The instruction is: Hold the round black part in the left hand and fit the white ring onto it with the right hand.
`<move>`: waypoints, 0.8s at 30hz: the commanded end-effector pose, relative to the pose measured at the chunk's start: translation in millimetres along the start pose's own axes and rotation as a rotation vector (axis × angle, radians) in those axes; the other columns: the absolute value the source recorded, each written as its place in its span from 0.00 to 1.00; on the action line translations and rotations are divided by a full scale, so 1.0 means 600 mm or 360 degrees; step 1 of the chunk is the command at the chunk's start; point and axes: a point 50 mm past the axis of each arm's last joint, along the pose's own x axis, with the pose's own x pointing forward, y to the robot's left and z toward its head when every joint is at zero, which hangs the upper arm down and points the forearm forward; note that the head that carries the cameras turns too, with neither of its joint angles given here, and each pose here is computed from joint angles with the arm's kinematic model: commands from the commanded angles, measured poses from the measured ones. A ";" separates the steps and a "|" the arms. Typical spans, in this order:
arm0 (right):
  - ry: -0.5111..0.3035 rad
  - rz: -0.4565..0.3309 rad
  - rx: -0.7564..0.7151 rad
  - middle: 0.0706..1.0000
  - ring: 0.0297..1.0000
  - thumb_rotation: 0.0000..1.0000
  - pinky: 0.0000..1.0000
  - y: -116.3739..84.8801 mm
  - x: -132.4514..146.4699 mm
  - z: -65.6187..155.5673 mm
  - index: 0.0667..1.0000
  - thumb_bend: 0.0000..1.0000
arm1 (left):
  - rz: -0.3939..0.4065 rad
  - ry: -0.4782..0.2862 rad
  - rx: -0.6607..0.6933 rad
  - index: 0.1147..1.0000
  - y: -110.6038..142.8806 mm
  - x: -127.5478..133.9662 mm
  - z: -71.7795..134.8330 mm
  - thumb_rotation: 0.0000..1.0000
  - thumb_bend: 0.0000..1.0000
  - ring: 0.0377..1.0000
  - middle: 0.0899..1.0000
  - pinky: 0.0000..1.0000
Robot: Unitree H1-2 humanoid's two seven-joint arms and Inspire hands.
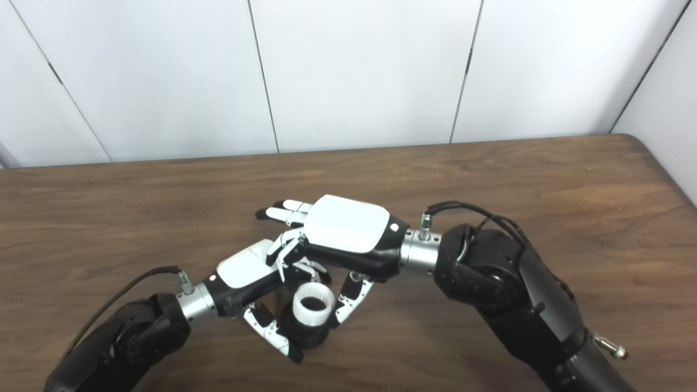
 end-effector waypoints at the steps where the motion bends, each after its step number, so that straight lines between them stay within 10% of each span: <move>1: -0.0037 -0.0086 -0.0091 0.73 1.00 0.14 1.00 -0.029 0.006 -0.005 0.44 0.53 | 0.0040 -0.0055 0.0042 0.41 0.021 0.005 0.009 0.06 0.52 0.97 0.73 1.00; 24: -0.0079 -0.0096 -0.0059 0.76 1.00 0.14 1.00 -0.013 0.020 0.007 0.44 0.53 | 0.0080 -0.0054 0.0045 0.41 0.024 0.002 0.010 0.06 0.52 0.93 0.71 1.00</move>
